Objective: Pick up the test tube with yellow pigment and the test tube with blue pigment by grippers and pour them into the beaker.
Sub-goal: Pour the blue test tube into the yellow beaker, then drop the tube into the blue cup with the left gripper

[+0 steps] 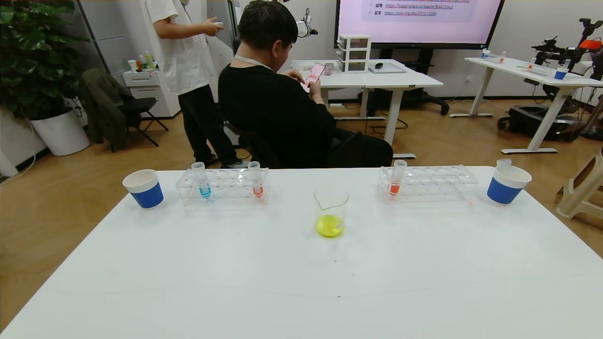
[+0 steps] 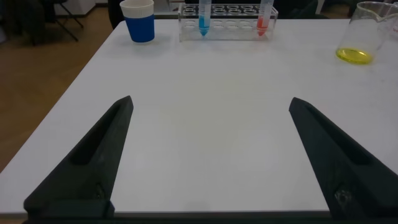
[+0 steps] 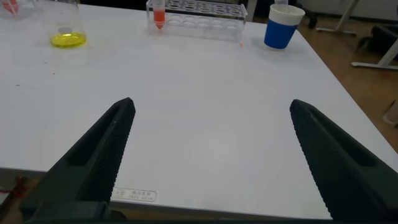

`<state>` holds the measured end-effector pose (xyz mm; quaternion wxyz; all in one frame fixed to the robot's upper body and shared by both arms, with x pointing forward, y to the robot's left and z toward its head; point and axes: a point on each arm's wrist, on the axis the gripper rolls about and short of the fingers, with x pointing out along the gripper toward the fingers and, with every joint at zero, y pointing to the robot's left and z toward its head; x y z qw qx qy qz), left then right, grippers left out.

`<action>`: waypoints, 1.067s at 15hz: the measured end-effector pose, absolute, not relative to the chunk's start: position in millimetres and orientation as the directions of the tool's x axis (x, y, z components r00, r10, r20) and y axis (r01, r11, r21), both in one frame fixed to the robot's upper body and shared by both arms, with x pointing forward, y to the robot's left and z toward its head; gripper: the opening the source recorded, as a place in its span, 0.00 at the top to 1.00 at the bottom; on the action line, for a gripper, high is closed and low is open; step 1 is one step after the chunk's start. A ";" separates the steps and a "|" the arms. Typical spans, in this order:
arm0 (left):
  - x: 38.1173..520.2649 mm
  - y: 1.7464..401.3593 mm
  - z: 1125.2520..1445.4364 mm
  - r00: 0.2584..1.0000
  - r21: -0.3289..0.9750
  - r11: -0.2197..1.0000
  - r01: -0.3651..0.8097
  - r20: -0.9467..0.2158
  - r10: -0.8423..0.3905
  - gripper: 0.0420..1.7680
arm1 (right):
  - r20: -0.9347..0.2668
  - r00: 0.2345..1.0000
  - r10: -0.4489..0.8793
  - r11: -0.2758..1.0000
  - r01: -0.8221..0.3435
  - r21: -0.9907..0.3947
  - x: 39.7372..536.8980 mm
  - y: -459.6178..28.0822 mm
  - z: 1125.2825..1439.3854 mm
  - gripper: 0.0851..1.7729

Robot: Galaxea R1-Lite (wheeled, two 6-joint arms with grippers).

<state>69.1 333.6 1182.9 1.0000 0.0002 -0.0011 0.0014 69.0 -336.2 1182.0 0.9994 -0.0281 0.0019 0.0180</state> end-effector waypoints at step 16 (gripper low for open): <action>210.8 328.7 1350.7 0.996 0.090 0.995 0.051 0.074 -0.057 0.01 | -0.005 0.999 0.034 0.998 -0.034 -0.053 69.1 -336.2 1181.9 0.02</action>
